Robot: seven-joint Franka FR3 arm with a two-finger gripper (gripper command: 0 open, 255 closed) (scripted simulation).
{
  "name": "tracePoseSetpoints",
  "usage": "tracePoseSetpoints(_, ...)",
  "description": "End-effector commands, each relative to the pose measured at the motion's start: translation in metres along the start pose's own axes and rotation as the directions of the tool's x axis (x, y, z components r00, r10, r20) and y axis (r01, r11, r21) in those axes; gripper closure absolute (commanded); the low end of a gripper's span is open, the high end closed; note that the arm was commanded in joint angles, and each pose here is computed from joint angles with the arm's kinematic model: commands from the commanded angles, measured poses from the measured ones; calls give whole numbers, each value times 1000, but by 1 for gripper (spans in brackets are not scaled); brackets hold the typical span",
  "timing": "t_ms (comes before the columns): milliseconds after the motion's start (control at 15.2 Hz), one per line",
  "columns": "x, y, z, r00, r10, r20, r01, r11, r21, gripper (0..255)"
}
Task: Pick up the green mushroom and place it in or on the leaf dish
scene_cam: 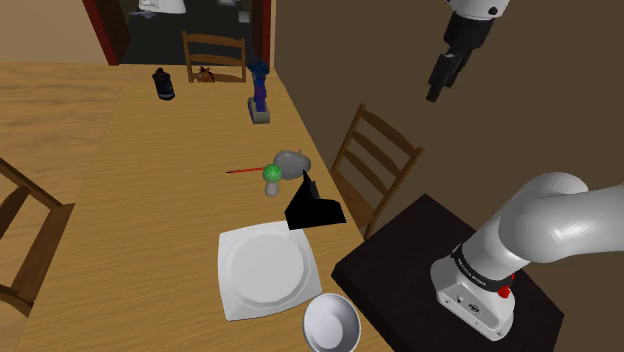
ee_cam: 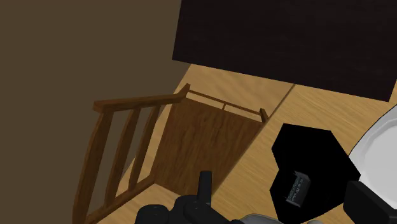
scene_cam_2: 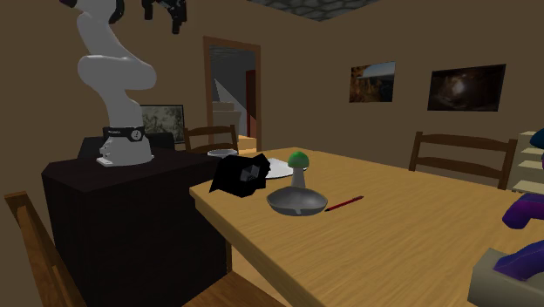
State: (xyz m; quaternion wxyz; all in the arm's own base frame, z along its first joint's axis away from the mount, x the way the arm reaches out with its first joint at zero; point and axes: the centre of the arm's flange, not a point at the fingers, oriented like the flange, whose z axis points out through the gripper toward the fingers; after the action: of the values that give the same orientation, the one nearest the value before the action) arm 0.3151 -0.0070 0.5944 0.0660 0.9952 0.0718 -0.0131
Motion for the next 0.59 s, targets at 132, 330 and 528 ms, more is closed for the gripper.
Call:
tracePoseSetpoints(132, 21, -5, 16, 1000, -16, 8, 16, 1000, 12, 0)
tracePoseSetpoints(330, 53, -14, 40, 999, -41, 21, 40, 999, 29, 0)
tracePoseSetpoints(528, 84, -23, 64, 997, -65, 33, 64, 997, 47, 0)
